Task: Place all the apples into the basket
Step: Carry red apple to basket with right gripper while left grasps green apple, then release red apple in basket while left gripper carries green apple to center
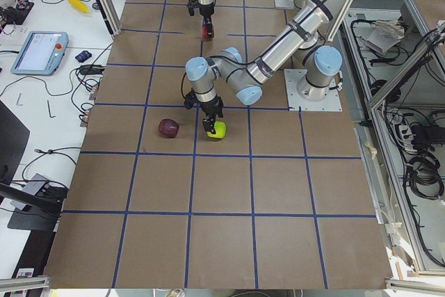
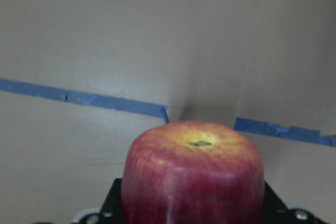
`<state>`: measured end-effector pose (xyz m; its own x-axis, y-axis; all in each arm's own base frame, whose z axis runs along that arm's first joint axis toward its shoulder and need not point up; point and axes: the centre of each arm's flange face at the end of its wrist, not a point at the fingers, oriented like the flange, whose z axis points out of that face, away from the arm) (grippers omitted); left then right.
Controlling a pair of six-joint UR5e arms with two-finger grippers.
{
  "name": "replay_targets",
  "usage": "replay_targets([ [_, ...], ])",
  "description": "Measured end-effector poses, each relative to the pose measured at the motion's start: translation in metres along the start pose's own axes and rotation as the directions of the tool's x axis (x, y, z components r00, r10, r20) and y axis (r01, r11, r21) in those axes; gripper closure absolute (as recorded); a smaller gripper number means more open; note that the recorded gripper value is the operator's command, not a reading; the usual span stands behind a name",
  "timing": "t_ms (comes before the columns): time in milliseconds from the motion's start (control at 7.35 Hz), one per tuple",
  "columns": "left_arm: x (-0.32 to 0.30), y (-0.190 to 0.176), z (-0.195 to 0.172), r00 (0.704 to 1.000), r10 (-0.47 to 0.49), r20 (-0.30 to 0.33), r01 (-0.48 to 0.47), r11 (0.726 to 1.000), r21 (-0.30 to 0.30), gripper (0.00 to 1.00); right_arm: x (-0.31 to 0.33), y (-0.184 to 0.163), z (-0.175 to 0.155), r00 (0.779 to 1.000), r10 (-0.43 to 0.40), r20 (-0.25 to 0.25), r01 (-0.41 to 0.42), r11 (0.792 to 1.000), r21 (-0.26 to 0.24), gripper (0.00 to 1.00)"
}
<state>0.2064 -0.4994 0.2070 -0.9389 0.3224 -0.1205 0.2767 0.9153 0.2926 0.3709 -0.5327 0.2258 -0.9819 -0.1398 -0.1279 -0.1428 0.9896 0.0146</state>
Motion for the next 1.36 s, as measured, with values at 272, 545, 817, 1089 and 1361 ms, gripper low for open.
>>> replay_targets([
  [272, -0.003, -0.001, 0.009, 1.0, 0.011, -0.013, -0.011, 1.0, -0.004, 0.0, 0.084, -0.032, -0.096, 0.992, 0.129, -0.007, -0.129, 0.992, 0.012, 1.0],
  [545, -0.008, -0.002, 0.019, 1.0, 0.01, -0.023, -0.01, 1.0, -0.006, 0.0, 0.238, -0.064, -0.181, 0.963, 0.27, -0.017, -0.269, 0.963, 0.035, 1.0],
  [817, -0.02, 0.005, 0.029, 0.999, -0.012, -0.037, 0.011, 1.0, -0.009, 0.0, 0.363, -0.068, -0.201, 0.954, 0.275, -0.119, -0.268, 0.961, 0.066, 1.0],
  [1089, -0.024, 0.008, 0.031, 0.999, -0.019, -0.04, 0.018, 1.0, -0.009, 0.03, 0.478, -0.07, -0.188, 0.936, 0.256, -0.242, -0.238, 0.966, 0.101, 1.0],
  [1361, -0.029, 0.005, 0.021, 0.999, -0.024, -0.036, 0.025, 1.0, 0.015, 0.35, 0.564, -0.067, -0.148, 0.928, 0.229, -0.292, -0.211, 0.973, 0.093, 1.0],
])
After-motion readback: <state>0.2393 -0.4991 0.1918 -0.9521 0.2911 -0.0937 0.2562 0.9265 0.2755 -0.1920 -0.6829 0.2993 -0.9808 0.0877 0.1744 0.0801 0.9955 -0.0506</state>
